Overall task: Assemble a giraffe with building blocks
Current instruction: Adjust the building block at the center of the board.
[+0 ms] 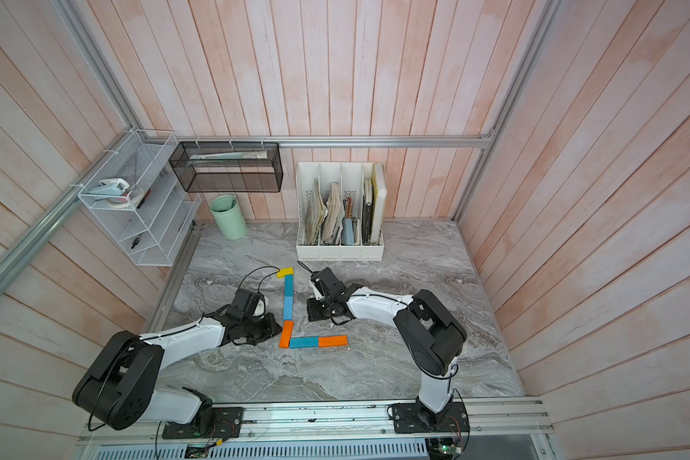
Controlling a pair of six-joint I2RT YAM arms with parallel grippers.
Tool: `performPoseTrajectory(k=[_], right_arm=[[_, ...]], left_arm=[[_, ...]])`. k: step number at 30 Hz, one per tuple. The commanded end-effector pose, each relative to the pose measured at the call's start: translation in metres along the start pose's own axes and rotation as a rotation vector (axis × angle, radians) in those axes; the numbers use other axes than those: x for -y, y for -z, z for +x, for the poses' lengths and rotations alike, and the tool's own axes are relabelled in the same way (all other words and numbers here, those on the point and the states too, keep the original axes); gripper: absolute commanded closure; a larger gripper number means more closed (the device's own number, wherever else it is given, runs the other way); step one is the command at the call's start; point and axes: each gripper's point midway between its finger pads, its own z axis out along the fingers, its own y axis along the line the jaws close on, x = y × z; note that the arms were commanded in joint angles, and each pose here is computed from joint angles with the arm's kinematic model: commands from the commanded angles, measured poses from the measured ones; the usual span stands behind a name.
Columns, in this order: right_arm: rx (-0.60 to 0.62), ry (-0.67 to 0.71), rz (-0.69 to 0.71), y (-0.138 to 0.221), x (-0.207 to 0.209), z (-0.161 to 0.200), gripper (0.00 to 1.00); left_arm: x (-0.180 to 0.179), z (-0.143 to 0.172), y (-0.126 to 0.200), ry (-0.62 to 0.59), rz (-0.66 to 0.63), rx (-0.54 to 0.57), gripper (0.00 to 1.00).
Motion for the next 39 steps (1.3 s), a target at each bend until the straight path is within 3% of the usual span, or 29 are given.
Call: performPoseTrajectory(k=[1,7,13,39], right_arm=[[0.003,0.006,0.010,0.007,0.003,0.001,1.00],[-0.071,0.002,-0.037,-0.010,-0.002,0.016,1.00],[-0.066,0.000,-0.041,-0.013,-0.004,0.016,1.00],[-0.101,0.001,-0.064,-0.023,-0.006,0.021,1.00]], left_arm=[[-0.034,0.020,0.000,0.022,-0.127,-0.050,0.84],[-0.039,0.037,0.005,0.038,-0.116,-0.070,0.84],[-0.041,0.049,0.007,0.047,-0.100,-0.089,0.84],[-0.032,0.063,0.003,0.047,-0.073,-0.121,0.85]])
